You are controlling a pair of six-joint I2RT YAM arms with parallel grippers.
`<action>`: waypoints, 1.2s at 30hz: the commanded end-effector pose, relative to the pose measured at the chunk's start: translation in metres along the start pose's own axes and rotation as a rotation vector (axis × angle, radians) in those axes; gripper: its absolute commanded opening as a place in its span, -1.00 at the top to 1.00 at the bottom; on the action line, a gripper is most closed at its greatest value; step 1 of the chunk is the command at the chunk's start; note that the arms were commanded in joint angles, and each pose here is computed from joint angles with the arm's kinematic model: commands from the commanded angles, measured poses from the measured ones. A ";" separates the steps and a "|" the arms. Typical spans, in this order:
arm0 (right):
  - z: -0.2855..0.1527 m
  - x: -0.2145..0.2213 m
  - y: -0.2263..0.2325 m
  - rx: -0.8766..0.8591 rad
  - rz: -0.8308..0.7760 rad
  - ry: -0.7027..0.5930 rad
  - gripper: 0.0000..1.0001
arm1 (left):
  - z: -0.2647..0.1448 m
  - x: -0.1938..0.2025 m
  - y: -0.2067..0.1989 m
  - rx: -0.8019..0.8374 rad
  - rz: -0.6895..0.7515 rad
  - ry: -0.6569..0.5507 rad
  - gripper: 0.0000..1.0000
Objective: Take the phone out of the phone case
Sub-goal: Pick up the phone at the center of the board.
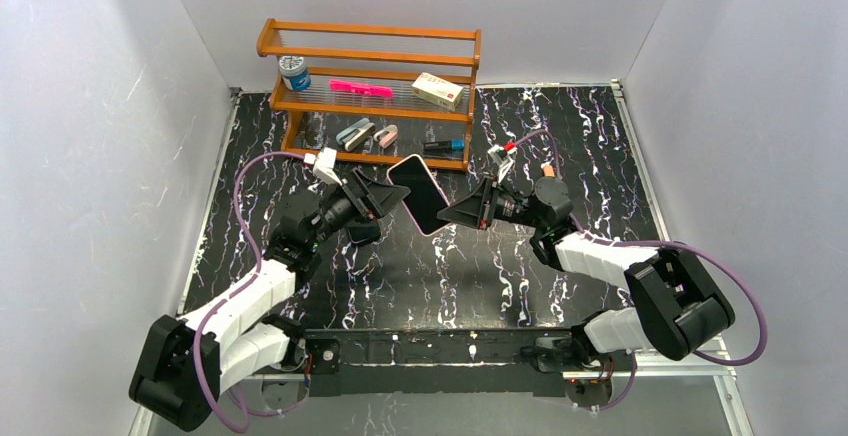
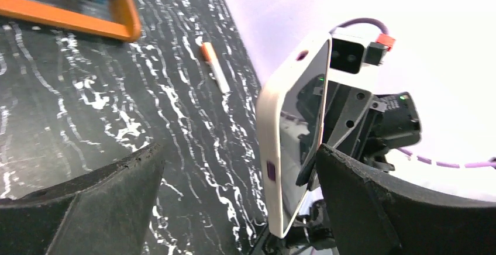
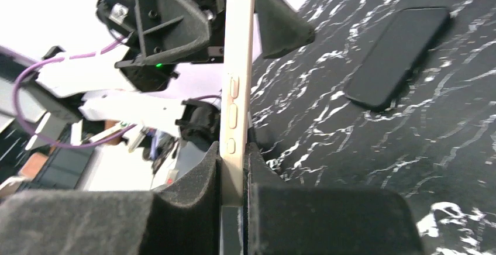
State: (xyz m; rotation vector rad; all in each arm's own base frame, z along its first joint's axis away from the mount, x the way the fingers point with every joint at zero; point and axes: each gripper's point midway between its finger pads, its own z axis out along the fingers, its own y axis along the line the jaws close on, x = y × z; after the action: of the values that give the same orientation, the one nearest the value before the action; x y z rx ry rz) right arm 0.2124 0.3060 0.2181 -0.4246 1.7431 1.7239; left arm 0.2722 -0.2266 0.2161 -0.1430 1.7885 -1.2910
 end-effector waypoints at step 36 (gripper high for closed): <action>-0.001 -0.015 0.037 -0.123 -0.065 -0.101 -0.38 | 0.007 -0.040 -0.066 0.220 -0.182 -0.199 1.00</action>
State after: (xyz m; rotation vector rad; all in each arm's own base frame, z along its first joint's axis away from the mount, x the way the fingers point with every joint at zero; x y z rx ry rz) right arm 0.2012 0.3071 0.2444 -0.4462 1.6279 1.8140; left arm 0.2614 -0.2574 0.2608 -0.1985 1.6385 -1.5664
